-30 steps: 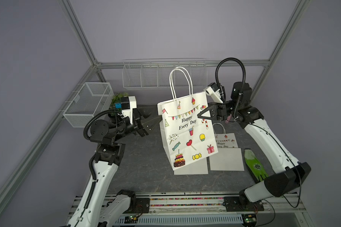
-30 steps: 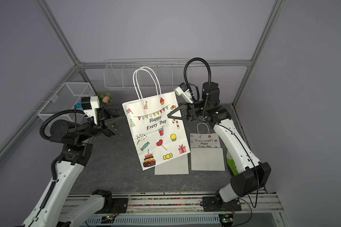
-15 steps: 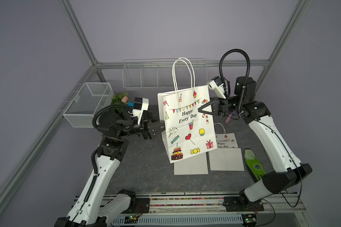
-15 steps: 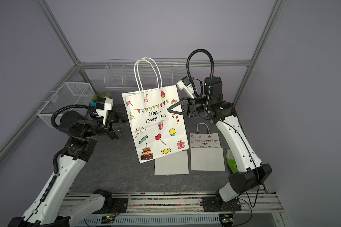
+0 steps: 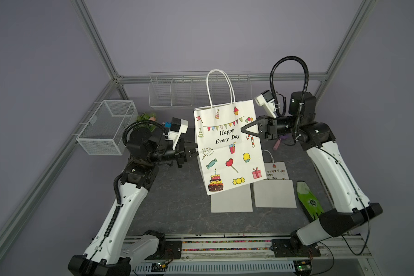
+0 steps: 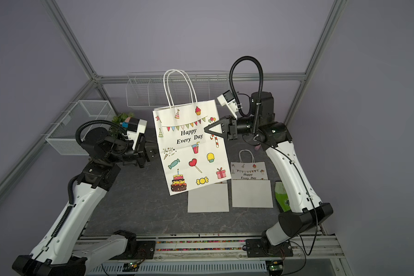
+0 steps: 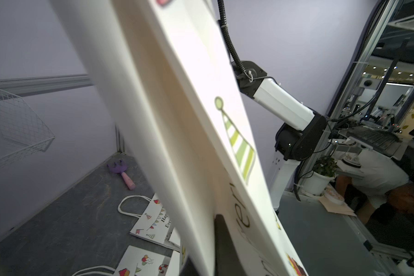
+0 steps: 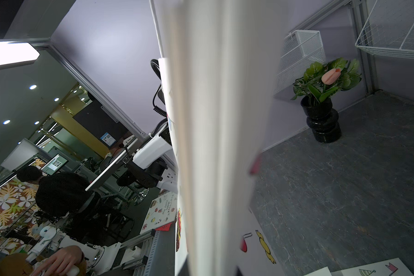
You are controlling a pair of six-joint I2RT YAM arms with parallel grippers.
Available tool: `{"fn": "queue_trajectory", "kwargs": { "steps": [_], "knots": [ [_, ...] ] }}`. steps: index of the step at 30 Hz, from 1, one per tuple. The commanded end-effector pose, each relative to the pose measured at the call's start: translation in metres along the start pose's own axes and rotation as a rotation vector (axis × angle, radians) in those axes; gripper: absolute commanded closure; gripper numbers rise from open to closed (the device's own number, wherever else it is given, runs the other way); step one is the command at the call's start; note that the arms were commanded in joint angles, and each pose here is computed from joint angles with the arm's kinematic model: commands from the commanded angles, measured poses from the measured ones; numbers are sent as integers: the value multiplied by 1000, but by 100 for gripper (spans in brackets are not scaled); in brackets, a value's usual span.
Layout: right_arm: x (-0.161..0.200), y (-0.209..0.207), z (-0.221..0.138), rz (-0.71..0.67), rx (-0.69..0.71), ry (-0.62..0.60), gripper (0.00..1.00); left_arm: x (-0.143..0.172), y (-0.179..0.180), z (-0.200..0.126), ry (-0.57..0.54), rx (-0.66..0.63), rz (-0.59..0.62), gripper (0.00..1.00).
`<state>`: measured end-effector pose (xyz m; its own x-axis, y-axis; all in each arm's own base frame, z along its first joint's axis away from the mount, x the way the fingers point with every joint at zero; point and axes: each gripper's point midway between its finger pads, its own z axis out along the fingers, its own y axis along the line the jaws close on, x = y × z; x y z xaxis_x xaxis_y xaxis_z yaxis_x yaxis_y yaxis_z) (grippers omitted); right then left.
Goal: Put away the paper bag
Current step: Press the paper bag.
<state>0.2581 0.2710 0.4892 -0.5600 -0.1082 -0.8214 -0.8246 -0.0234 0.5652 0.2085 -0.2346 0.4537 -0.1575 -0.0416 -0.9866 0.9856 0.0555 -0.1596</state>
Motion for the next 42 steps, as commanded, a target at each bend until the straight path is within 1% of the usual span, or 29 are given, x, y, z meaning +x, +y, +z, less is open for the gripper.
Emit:
{"fn": "queue_trajectory", "kwargs": {
  "steps": [1, 2, 3, 5, 6, 8, 10, 15, 21, 26, 30, 34, 39, 41, 42],
  "knots": [
    [-7, 8, -8, -66, 60, -32, 93, -5, -8, 0, 3, 7, 26, 94],
    [-6, 8, -8, -71, 70, -30, 93, -5, -8, -1, 2, 4, 28, 88],
    [-5, 7, -8, -72, 78, -28, 93, -6, -9, -1, 0, 2, 31, 71],
    [-4, 7, -9, -76, 91, -23, 93, -6, -8, -3, -2, -22, 40, 32],
    [-3, 6, -10, -78, 103, -19, 93, -7, -8, -3, -4, -34, 46, 20],
    [-1, 4, -12, -84, 135, -14, 93, -8, -10, -5, -8, -44, 57, 9],
    [1, 1, -15, -92, 173, -9, 93, -13, -16, -7, -16, -44, 72, 0],
    [4, 1, -18, -109, 211, -17, 93, -28, -39, -13, -66, -7, 117, 0],
    [6, 0, -17, -103, 206, -19, 93, -32, -44, -12, -80, 29, 98, 0],
    [6, 4, -13, -109, 177, -25, 93, -31, -35, -7, -74, 35, 64, 0],
    [5, 12, -8, -113, 132, -36, 93, -24, -12, -2, -49, -29, 19, 0],
    [1, 14, -7, -120, 139, -49, 93, -15, 8, 6, -39, -68, -18, 1],
    [-4, 18, -9, -127, 157, -72, 93, -5, 15, 14, -6, -69, -26, 0],
    [-6, 19, -10, -130, 172, -83, 93, -4, 15, 14, 0, -72, -22, 9],
    [-8, 21, -11, -134, 176, -90, 93, -2, 16, 14, 3, -71, -22, 14]
  ]
}}
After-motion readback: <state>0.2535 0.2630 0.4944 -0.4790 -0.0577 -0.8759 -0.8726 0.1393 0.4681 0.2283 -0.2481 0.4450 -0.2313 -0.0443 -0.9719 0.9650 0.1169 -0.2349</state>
